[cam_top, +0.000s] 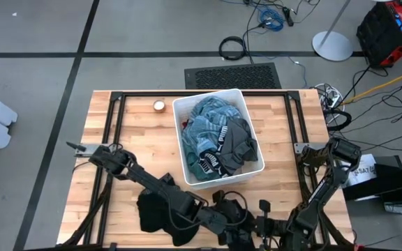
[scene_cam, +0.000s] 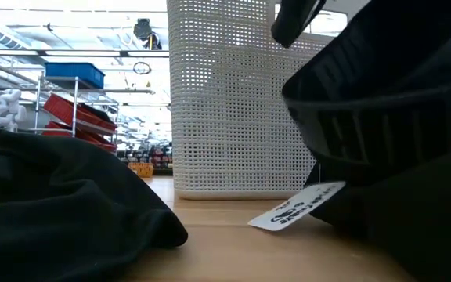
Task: Sort clothes
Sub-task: Put the top black boxer into the laundry bin
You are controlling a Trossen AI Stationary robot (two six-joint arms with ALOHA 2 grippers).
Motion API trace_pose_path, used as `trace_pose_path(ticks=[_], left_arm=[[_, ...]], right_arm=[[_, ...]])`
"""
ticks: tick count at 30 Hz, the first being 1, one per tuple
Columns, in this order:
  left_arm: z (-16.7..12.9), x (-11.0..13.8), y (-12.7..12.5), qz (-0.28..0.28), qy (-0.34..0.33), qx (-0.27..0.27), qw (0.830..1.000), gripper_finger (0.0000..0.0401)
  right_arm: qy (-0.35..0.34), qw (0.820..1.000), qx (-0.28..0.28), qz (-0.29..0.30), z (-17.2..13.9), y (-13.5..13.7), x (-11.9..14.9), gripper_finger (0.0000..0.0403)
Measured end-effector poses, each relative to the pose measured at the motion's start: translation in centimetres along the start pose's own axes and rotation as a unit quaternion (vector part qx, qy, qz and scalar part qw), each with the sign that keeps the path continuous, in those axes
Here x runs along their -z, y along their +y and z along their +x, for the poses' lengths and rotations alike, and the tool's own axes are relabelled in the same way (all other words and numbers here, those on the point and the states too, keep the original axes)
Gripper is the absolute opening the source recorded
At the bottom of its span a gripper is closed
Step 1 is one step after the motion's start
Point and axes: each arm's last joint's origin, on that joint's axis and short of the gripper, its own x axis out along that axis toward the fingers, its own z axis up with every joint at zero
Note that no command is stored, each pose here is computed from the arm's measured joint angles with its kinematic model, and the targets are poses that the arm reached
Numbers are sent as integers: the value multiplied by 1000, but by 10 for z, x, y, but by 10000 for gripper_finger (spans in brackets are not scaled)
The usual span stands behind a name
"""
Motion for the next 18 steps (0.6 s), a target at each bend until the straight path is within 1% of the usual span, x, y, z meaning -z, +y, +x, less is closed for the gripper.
trace_pose_path(ticks=[3, 6, 11, 15, 18], left_arm=[[1, 6, -1, -13, 13, -5, 1000, 0], [8, 14, -2, -33, 18, -8, 999, 0], [21, 30, 1, -59, 31, -26, 997, 0], [28, 38, 1, -61, 38, -30, 997, 0], [28, 37, -1, -64, 30, -23, 997, 0]], right_arm=[[5, 1000, 9, -20, 2, -7, 8, 12], [4, 998, 10, -59, 2, -7, 8, 39], [-6, 994, -6, -113, 2, -3, 5, 106], [2, 992, -15, -127, 3, -2, 6, 165], [13, 991, -13, -132, 8, -3, 9, 199]])
